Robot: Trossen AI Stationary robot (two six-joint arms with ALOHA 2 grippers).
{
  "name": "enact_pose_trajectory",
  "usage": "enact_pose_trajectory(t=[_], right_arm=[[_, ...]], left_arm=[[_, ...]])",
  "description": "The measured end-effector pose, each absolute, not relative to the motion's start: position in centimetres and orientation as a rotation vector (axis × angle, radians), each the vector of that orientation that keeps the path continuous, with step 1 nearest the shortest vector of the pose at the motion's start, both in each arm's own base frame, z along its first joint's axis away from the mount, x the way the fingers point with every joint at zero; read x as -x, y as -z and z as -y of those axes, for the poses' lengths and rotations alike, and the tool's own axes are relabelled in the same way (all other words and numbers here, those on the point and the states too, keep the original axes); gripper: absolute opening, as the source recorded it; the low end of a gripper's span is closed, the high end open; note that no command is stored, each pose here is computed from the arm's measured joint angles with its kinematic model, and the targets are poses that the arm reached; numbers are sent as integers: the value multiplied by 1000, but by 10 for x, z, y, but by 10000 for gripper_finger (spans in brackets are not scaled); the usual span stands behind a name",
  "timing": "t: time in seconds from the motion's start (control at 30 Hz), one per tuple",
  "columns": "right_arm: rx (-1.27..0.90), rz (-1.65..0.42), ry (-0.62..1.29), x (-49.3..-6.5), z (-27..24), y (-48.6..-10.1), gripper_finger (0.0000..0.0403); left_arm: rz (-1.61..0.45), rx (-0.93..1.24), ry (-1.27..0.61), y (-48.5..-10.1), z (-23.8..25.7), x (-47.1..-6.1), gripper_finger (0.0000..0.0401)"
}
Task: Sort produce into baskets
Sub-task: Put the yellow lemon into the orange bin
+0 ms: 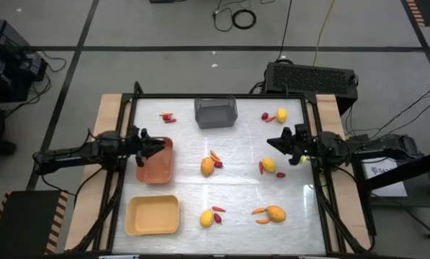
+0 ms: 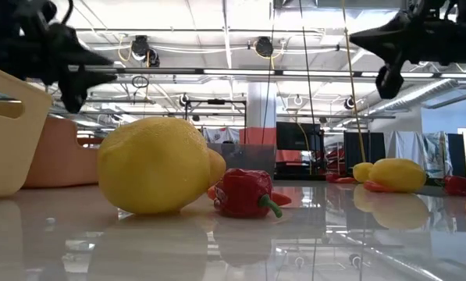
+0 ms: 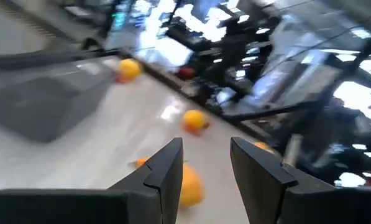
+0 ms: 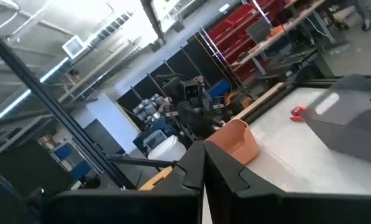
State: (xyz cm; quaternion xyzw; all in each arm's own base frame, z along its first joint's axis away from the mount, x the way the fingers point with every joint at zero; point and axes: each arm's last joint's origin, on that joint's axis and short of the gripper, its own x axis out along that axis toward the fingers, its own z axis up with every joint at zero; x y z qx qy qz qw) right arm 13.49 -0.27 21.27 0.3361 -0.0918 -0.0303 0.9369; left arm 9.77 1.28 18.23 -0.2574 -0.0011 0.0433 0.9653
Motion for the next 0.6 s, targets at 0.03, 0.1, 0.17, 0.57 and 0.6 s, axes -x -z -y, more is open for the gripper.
enact_pose_trajectory(t=[0.03,0.1,0.17,0.57,0.6], right_arm=[[-676,185,58,-138,2,-212,0],[-659,159,56,-146,0,-213,0],[-635,125,55,-155,-2,-216,0],[-302,56,-25,-213,-12,-273,0],[-277,42,-23,-215,-12,-278,0]], left_arm=[[10,526,-84,-186,-13,-98,141],[19,532,-89,-198,-13,-99,141],[20,501,-109,-211,-14,-101,141],[-139,337,-181,-290,-26,-172,141],[-154,340,-180,-297,-26,-180,141]])
